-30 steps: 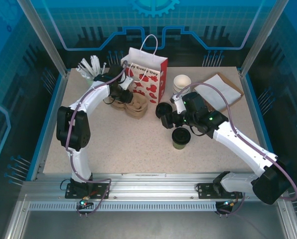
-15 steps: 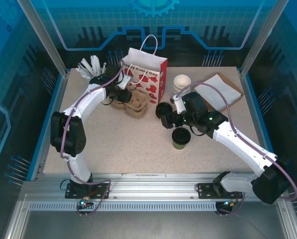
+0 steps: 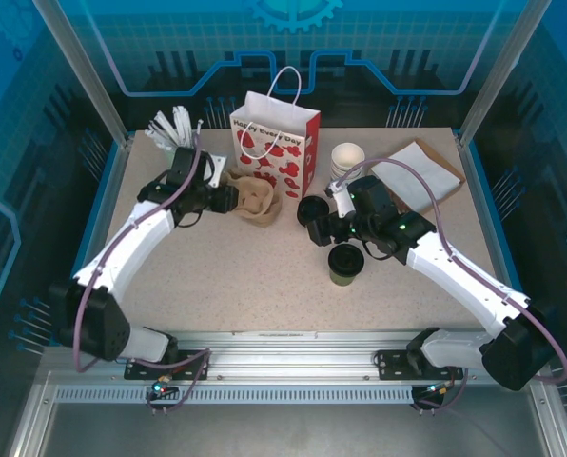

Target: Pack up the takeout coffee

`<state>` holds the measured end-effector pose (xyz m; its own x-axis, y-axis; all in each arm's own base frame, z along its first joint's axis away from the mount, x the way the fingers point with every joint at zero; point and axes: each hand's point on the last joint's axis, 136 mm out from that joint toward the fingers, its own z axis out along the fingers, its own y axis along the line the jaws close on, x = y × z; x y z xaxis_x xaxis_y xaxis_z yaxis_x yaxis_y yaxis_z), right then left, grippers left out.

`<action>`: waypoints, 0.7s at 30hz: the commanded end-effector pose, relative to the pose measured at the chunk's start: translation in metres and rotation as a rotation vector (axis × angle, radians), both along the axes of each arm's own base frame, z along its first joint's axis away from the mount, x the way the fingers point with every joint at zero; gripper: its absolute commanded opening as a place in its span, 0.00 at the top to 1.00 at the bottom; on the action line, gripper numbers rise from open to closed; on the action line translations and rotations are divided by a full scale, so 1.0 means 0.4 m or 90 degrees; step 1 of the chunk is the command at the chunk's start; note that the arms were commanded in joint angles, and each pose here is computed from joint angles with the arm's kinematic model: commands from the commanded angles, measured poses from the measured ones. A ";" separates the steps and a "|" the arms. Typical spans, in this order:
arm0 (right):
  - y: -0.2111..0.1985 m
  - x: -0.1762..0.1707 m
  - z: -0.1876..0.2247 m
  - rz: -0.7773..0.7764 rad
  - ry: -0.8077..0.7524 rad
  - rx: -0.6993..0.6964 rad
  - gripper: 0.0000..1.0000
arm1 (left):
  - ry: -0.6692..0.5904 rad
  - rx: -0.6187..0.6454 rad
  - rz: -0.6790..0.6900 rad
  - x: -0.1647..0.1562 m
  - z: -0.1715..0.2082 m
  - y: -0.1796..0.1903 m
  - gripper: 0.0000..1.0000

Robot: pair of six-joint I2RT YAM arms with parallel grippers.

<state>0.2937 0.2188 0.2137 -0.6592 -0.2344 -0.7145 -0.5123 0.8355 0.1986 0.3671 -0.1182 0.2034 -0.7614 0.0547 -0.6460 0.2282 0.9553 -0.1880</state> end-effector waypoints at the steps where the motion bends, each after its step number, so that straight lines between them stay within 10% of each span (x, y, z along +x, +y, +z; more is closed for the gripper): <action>1: -0.009 -0.006 0.044 0.000 -0.029 0.000 0.15 | 0.013 -0.034 0.033 -0.076 -0.025 -0.024 0.58; 10: -0.034 -0.006 0.035 -0.009 -0.030 -0.015 0.15 | 0.101 -0.027 0.051 -0.277 -0.231 -0.157 0.59; 21: -0.061 -0.021 0.002 -0.020 -0.015 -0.022 0.15 | 0.128 0.011 0.053 -0.336 -0.342 -0.261 0.56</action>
<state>0.2881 0.2012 0.2203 -0.6428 -0.2308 -0.7304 -0.4947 0.8531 0.1658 0.2246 -0.2174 0.0700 -0.8884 0.0595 -0.4552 0.1654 0.9665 -0.1965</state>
